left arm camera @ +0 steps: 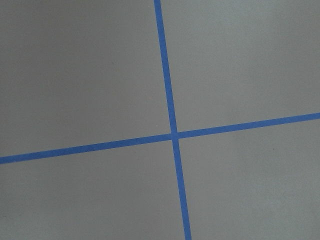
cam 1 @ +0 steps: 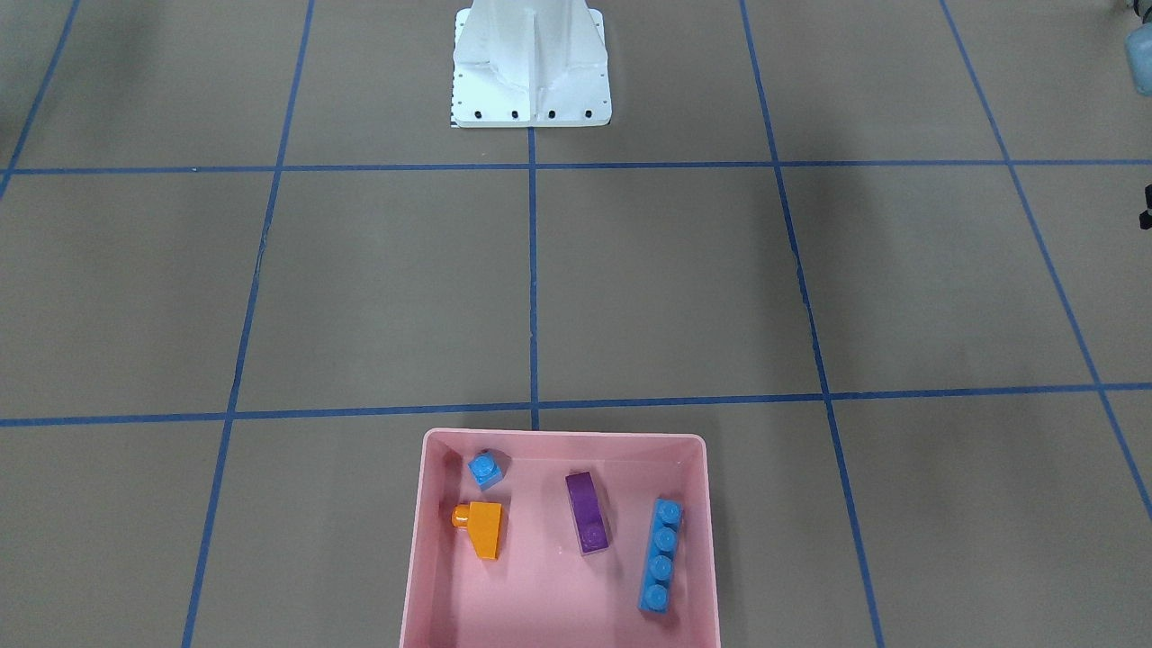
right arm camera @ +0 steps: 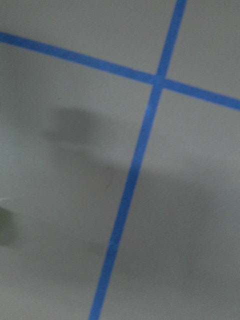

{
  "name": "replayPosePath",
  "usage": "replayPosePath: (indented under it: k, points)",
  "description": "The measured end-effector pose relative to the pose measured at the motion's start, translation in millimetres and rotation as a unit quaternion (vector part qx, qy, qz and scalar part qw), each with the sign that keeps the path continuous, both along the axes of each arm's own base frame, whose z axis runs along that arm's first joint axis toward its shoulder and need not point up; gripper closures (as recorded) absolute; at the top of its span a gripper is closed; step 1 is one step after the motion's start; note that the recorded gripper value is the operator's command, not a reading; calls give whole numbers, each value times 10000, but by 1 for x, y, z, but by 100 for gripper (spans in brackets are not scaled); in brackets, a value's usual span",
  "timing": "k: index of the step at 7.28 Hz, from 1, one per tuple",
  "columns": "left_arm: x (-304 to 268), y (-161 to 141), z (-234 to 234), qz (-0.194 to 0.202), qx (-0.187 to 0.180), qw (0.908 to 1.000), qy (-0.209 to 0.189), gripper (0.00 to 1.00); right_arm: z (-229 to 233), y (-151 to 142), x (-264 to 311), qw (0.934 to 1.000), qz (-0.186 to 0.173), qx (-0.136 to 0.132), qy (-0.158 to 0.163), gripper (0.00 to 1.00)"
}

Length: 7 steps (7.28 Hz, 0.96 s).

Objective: Put all blocks into box

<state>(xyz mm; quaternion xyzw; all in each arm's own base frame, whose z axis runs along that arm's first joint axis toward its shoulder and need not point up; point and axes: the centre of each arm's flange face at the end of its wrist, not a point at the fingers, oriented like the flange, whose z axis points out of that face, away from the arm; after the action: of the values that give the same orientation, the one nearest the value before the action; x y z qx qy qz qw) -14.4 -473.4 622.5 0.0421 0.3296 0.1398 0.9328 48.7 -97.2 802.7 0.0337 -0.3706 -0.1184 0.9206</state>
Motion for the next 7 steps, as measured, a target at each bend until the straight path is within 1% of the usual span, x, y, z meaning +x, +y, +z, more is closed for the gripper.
replayPosePath:
  k: [1,2,3,5,6,7]
  points:
    - [-3,1,1,7,21,10000,3,0,28,37,7,9999,40,-138,14,0]
    - [-4,1,1,9,32,10000,5,0,45,61,11,9998,80,-195,16,0]
    - [-5,2,1,4,36,10000,5,0,53,67,12,9998,98,-186,29,0]
    - [-7,14,1,-1,34,10000,7,0,57,48,10,9999,118,-43,62,1]
    - [-8,20,0,-2,35,10000,10,0,57,36,8,9999,131,24,65,5]
    - [-8,23,0,-2,31,10000,10,0,57,29,7,9999,150,49,64,23]
